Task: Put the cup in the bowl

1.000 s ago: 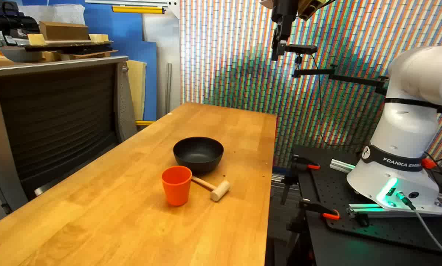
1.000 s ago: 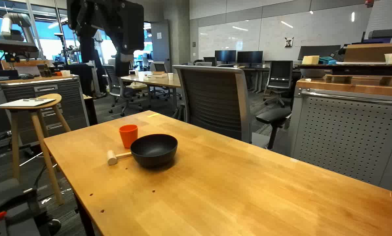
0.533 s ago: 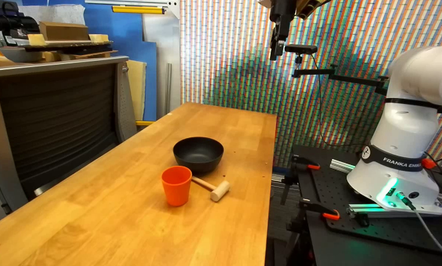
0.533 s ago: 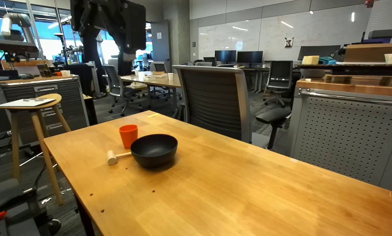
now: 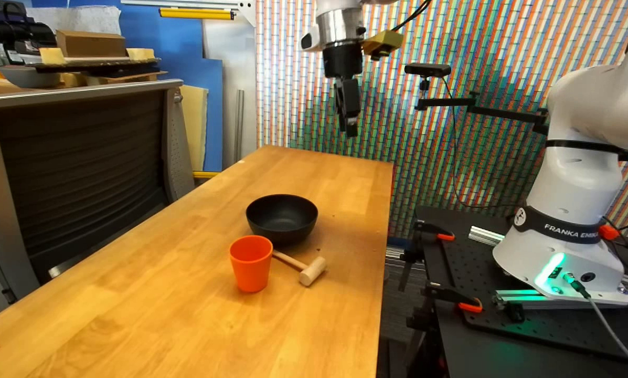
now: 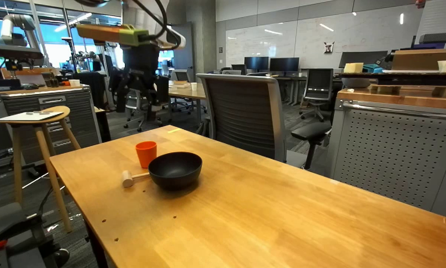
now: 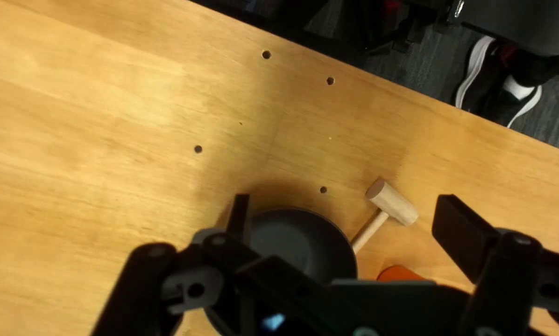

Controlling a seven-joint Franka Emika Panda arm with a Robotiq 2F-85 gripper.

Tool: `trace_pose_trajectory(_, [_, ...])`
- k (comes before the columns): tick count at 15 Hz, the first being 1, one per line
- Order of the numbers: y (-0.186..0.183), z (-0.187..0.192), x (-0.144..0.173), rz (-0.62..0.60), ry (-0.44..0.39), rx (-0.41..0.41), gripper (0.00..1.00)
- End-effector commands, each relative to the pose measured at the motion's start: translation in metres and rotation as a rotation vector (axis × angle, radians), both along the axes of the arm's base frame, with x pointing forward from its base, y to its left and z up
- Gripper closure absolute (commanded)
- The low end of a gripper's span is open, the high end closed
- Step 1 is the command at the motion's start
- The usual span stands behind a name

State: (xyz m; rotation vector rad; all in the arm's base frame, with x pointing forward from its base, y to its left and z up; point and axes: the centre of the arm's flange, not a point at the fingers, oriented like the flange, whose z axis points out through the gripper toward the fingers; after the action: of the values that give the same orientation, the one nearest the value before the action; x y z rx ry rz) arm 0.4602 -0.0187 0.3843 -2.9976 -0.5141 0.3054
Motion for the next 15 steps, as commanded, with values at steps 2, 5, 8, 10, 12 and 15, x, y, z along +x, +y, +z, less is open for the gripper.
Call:
trace_pose_trajectory(2, [0.087,-0.051,0.075,0.106,0.057,-0.024,0.00])
trace_pose_trajectory(5, [0.142,-0.085,0.109,0.164,0.076,-0.027,0.00])
trace_pose_trajectory(8, [0.170,-0.114,0.135,0.179,0.099,-0.018,0.00])
trace_pose_trajectory(10, [0.176,-0.129,0.149,0.176,0.106,-0.012,0.00])
trace_pose_trajectory(12, [0.174,-0.142,0.161,0.168,0.108,-0.001,0.00])
trace_pose_trajectory(15, [0.171,-0.165,0.176,0.145,0.108,0.003,0.00])
